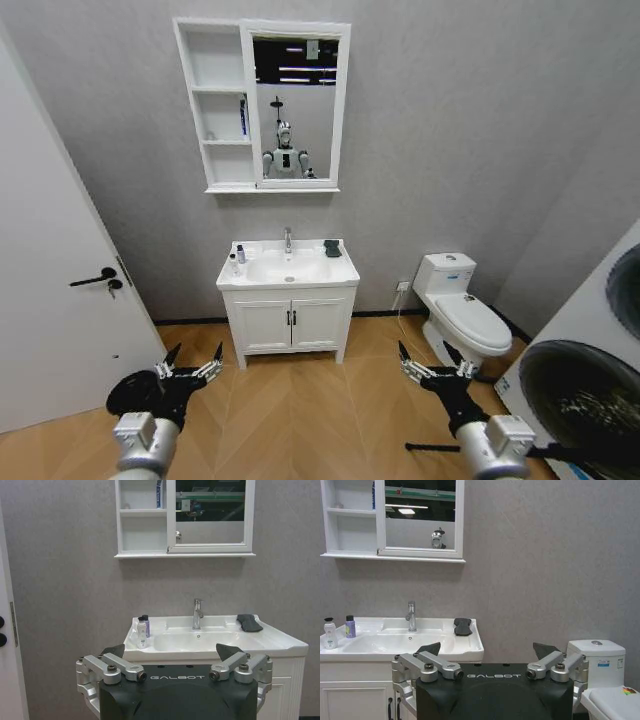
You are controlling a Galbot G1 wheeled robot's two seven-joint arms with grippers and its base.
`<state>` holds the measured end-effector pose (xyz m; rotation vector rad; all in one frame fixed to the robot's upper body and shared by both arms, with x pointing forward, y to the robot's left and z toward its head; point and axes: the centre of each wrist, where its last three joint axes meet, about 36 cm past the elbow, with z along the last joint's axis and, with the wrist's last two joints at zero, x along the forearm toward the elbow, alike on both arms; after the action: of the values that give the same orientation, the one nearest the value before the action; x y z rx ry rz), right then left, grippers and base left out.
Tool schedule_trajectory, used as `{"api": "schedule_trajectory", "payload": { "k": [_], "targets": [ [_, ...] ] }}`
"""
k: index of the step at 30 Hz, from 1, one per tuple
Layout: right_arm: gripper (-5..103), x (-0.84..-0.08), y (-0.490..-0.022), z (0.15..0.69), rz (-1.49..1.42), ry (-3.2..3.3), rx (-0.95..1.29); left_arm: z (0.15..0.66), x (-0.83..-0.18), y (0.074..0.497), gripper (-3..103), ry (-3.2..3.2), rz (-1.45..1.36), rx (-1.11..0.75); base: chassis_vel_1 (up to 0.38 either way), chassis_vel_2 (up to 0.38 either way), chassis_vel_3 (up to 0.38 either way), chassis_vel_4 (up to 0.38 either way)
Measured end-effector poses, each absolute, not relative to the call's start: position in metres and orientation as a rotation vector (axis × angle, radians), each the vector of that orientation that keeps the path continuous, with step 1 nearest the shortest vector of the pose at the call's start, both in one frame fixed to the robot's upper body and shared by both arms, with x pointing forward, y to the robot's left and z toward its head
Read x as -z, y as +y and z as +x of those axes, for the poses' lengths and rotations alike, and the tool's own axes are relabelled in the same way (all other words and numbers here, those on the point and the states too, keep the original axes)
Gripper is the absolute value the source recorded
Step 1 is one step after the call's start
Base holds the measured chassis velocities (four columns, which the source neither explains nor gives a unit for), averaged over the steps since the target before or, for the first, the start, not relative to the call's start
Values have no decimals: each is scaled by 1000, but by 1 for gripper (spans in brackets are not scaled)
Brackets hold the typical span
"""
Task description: Move facial cleanser and shampoo from washbasin to cabinet, then wipe washbasin with towel.
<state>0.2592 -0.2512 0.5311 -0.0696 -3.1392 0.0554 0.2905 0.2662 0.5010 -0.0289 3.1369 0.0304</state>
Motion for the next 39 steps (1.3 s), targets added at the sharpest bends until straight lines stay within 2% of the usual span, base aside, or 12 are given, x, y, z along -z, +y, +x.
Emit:
{"api": "schedule_trajectory", "payload": {
  "k": [28, 39],
  "targets": [
    [100, -535, -252, 255, -29, -3094, -100, 283, -506, 267, 100, 3128, -45, -44, -3, 2, 4, -4],
    [100, -535, -252, 254, -29, -3091, -97, 282, -506, 262, 100, 3125, -32, -47, -152, 165, 158, -151]
  ]
}}
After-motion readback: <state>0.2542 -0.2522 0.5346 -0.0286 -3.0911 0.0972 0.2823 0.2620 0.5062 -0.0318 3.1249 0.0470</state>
